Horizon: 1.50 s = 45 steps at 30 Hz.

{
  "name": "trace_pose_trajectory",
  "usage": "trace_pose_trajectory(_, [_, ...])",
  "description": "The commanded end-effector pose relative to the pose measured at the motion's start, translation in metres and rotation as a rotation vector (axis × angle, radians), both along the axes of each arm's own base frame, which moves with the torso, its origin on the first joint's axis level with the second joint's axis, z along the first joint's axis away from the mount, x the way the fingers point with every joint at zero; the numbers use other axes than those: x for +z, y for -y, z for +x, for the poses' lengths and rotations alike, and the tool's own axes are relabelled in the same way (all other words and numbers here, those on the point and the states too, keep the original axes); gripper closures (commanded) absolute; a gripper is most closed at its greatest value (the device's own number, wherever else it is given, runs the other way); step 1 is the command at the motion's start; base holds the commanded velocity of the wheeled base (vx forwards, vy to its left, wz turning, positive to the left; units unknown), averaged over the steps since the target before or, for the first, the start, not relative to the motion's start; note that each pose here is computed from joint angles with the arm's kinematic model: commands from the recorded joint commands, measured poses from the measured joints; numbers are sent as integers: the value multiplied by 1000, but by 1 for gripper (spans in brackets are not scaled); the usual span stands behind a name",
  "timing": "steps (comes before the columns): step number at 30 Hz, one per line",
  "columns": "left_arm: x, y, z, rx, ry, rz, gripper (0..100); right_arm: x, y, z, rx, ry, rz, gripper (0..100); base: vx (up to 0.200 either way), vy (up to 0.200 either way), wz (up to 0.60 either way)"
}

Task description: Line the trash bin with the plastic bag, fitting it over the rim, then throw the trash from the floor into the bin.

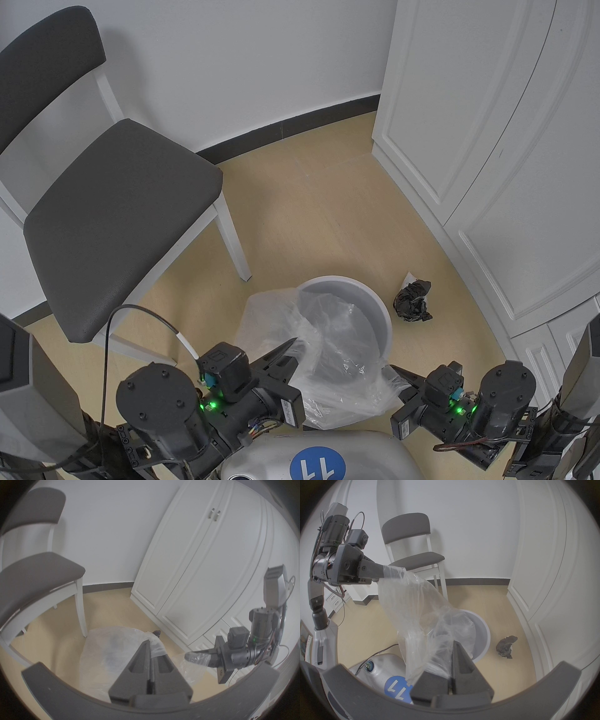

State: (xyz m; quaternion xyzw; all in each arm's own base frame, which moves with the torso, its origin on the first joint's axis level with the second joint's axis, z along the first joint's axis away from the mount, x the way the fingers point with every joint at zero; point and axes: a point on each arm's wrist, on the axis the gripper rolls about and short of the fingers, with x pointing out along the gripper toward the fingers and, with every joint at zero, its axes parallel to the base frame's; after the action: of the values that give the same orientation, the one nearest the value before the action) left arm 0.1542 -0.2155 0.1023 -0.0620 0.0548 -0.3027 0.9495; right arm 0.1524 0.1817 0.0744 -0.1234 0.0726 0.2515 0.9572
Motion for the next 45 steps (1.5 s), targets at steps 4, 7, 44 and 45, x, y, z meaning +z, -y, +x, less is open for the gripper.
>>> trace_pose_trajectory(4, [-13,3,39,62,-71,-79,100,-11,19,31,-88,-31,-10,100,0,0,0])
trace_pose_trajectory(7, [-13,5,53,92,-77,-124,100,-15,25,41,-107,-45,-14,100,0,0,0])
trace_pose_trajectory(44, [-13,79,109,-127,-244,-238,100,-11,41,20,-18,-33,-112,100,0,0,0])
trace_pose_trajectory(45, [-15,78,111,-119,-251,-242,100,-12,40,21,-18,-37,-112,100,0,0,0])
